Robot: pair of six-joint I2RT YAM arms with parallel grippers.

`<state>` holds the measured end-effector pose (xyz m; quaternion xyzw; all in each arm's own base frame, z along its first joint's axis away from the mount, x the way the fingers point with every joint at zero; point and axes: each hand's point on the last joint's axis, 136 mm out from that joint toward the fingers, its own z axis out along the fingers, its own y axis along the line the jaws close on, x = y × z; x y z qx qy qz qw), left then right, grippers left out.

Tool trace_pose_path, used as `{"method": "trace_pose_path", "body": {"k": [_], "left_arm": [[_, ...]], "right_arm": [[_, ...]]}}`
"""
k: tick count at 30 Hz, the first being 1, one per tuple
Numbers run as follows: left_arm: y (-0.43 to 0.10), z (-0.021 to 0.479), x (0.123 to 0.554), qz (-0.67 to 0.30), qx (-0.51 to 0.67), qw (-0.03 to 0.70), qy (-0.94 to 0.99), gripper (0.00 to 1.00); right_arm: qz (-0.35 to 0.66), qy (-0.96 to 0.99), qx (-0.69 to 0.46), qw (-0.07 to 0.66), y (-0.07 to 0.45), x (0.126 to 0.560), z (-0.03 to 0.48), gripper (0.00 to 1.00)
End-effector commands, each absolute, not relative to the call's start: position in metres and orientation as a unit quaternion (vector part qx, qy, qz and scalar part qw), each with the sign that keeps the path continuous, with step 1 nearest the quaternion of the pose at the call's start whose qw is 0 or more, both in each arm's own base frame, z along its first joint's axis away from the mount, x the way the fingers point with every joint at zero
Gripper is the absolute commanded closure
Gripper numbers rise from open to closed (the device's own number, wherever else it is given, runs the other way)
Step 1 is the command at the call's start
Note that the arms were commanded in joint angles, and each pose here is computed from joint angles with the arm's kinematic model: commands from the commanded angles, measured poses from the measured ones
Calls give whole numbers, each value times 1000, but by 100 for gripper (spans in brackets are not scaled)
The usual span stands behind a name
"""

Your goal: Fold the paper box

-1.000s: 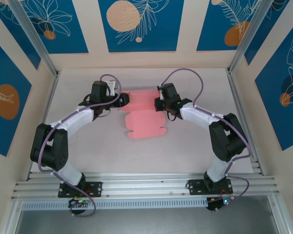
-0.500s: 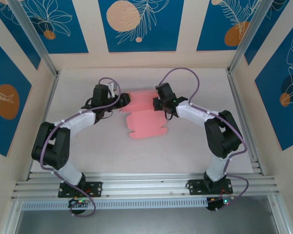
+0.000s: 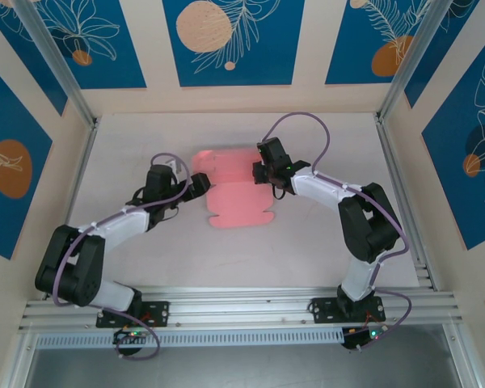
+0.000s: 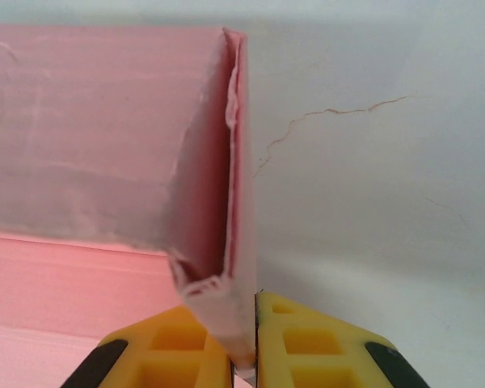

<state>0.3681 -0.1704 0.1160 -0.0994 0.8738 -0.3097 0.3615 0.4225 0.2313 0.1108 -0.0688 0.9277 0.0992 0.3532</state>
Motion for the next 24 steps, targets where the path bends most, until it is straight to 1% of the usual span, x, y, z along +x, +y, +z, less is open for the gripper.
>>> {"method": "trace_pose_path", "body": {"k": [1,6,12,20,24], "left_arm": [[-188,131,366,-364,-106,366,850,0],[-210,137,367,-401,-104,363,835,1],[-224,142,377,-420,-115,388,813,3],[-225,135,390,-417,-146,399,803,3],[-224,135,388,-409,-152,405,804,3]], "right_arm": [[105,924,-59,364,237,430,118,86],[108,923,-59,364,239,429,117,86],[109,923,-59,365,240,428,118,86],[111,922,-62,366,243,426,120,86],[109,922,-60,366,242,427,120,86]]}}
